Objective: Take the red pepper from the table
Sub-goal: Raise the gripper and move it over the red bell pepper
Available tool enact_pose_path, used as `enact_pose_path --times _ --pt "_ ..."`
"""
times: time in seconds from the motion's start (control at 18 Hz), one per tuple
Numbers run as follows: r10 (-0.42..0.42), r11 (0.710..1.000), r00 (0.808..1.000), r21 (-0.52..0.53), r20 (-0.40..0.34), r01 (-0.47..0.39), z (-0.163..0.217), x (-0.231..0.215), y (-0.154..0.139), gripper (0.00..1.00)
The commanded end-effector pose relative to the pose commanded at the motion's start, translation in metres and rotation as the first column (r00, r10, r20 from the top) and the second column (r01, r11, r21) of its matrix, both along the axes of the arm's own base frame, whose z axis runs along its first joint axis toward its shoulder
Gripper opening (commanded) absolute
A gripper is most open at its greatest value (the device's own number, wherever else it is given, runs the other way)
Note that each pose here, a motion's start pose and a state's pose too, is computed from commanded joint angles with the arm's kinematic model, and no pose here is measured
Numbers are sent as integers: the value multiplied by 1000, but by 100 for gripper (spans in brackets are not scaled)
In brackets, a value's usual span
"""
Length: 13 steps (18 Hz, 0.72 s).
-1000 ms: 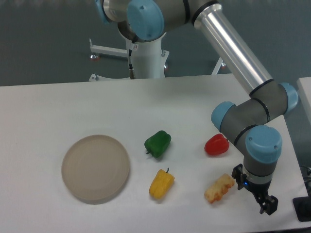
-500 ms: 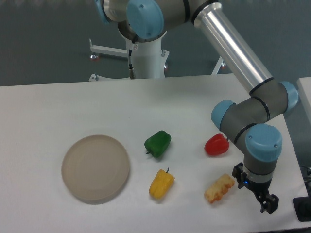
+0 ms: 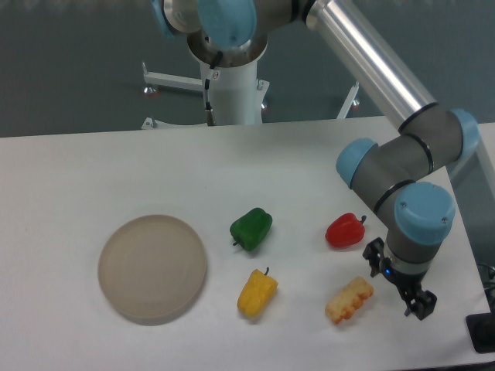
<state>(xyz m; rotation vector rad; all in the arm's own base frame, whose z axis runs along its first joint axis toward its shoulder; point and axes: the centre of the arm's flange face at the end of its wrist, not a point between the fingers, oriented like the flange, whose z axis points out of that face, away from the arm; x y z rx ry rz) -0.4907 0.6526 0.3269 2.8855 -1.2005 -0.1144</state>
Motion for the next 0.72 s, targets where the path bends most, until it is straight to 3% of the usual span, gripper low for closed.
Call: enact_pose_path --times 0.28,0.72 --pt "-27 999 999 -42 41 28 2 -3 -53 100" --pt "-52 996 995 -72 80 58 -12 8 -84 100"
